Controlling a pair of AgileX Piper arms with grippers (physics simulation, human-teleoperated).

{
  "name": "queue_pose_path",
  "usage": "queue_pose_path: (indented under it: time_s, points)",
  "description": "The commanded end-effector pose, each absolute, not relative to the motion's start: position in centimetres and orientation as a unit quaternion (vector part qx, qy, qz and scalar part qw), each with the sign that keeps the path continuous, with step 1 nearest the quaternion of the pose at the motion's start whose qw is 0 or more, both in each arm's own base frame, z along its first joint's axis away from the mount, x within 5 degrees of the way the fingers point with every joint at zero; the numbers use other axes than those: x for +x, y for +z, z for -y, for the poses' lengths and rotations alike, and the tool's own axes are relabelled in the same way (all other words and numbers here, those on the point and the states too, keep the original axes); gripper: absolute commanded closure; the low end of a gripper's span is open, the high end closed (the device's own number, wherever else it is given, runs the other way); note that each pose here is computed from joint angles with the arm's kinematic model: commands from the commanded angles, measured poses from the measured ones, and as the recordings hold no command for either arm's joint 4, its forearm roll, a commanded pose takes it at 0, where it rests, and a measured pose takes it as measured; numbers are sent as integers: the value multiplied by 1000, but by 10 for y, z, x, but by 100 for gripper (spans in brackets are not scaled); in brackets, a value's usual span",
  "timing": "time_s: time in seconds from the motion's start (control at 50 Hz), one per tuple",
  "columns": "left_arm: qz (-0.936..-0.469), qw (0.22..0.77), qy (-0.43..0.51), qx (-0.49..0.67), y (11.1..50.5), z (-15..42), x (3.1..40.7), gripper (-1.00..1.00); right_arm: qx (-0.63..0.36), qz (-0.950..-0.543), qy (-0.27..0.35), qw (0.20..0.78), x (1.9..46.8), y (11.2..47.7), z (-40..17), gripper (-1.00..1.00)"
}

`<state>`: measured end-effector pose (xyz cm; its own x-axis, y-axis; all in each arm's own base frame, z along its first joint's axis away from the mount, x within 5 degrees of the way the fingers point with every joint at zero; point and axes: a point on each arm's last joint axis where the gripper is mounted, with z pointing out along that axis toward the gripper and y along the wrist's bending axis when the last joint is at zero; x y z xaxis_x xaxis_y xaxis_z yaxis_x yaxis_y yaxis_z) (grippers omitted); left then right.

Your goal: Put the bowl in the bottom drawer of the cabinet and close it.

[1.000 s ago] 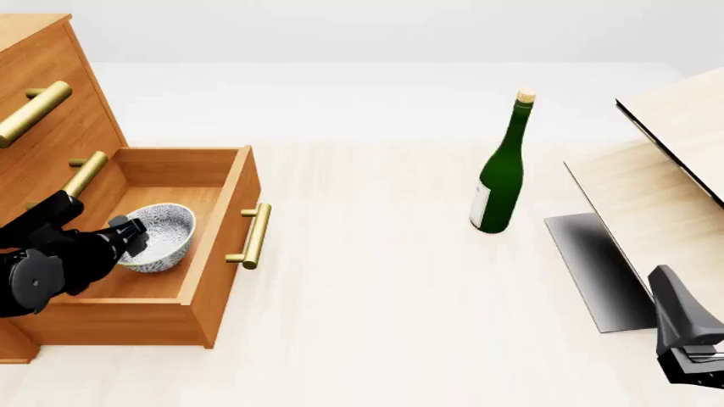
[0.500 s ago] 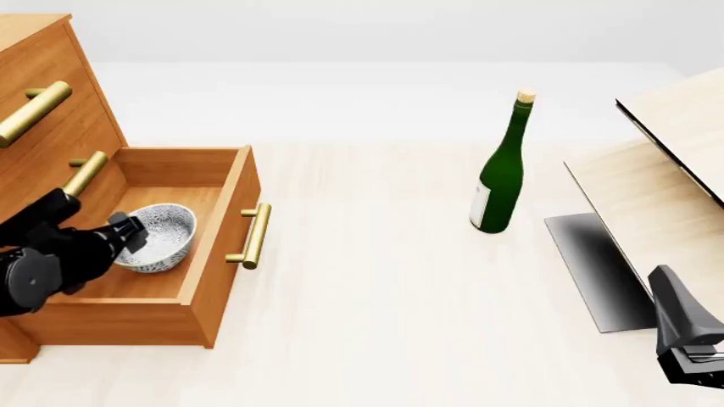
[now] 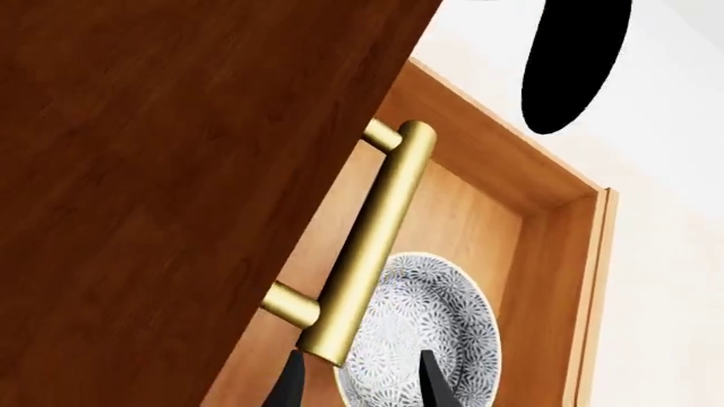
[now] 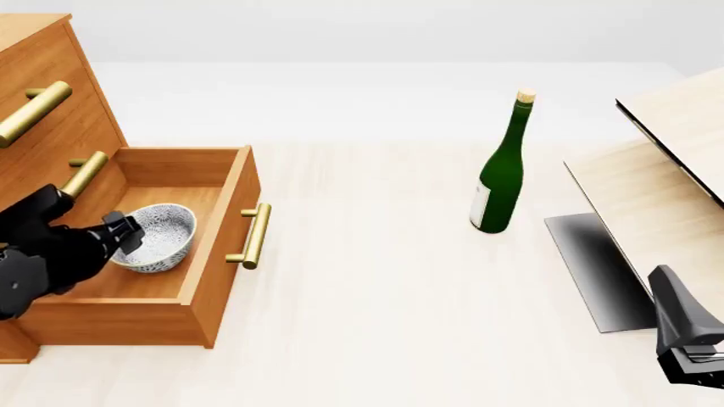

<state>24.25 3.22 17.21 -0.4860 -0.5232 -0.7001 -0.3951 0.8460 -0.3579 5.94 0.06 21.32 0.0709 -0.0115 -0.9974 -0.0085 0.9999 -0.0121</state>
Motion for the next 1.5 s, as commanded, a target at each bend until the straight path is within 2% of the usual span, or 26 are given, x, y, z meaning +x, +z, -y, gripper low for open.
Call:
queue_pose_path:
  time_s: [0.02,0.48,0.58,0.88,1.12,1.5]
  points:
    - [-856,436,-74,-267,185,-30,218,-100,-7,-682,-1,732,59,213,-1,-100]
    - [-855,473,-82,-194,239,-10,201,-100,-7,-682,-1,732,59,213,-1,-100]
    - [-860,490,-77,-122,262,3,197,-100,-7,-682,-1,732,59,213,-1,-100]
    - [-850,514,-107,-31,303,29,170,-100,-7,-682,-1,732,59,213,-1,-100]
    - [-855,497,-137,55,307,57,163,-100,-7,-682,-1,732,59,213,-1,-100]
    - [-855,473,-176,114,305,86,162,-100,-7,-682,-1,732,59,213,-1,-100]
